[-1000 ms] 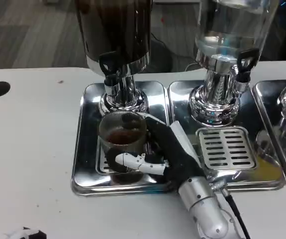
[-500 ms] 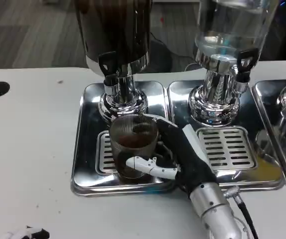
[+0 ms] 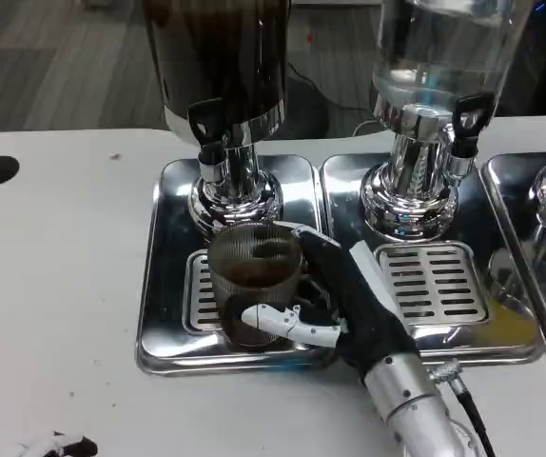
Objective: Grasp the cup under the faucet to collect the drink, then remove the cup.
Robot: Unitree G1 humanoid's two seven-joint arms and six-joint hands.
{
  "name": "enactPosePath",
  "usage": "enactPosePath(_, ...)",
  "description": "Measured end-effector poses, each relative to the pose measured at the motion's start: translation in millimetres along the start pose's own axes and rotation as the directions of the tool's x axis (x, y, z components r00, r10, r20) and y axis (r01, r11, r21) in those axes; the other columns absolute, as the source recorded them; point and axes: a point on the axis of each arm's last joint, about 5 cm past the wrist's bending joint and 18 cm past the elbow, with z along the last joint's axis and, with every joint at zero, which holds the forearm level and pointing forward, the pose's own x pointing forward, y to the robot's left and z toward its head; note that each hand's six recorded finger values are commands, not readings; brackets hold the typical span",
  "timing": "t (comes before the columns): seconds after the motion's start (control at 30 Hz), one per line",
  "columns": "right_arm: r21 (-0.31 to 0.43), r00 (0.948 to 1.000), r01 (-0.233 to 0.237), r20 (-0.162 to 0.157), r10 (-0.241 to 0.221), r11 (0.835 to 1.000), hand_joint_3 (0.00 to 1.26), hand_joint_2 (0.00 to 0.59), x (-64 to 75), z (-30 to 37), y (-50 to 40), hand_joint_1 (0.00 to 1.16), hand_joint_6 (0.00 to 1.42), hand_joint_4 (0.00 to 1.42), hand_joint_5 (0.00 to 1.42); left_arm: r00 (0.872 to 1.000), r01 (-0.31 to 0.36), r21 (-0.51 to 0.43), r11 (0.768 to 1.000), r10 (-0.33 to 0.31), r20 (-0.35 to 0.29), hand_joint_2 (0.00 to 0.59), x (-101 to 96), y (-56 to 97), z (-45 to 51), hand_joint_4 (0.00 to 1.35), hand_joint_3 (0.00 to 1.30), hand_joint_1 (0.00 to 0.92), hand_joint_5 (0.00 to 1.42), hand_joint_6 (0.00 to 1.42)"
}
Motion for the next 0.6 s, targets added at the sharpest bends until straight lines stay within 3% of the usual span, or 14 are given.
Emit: enactPosePath(0.6, 0.015, 0.9999, 0.004, 0.009, -0.004, 1.000, 0.33, 0.111, -6.4, -2.8, 0.9, 0.77, 0.24, 0.37, 0.42, 1.000, 0.002, -0.005, 1.000, -0.002, 0.002, 0.159, 0.4, -1.4, -0.1, 0.25, 0.35, 0.000, 0.32, 0.52)
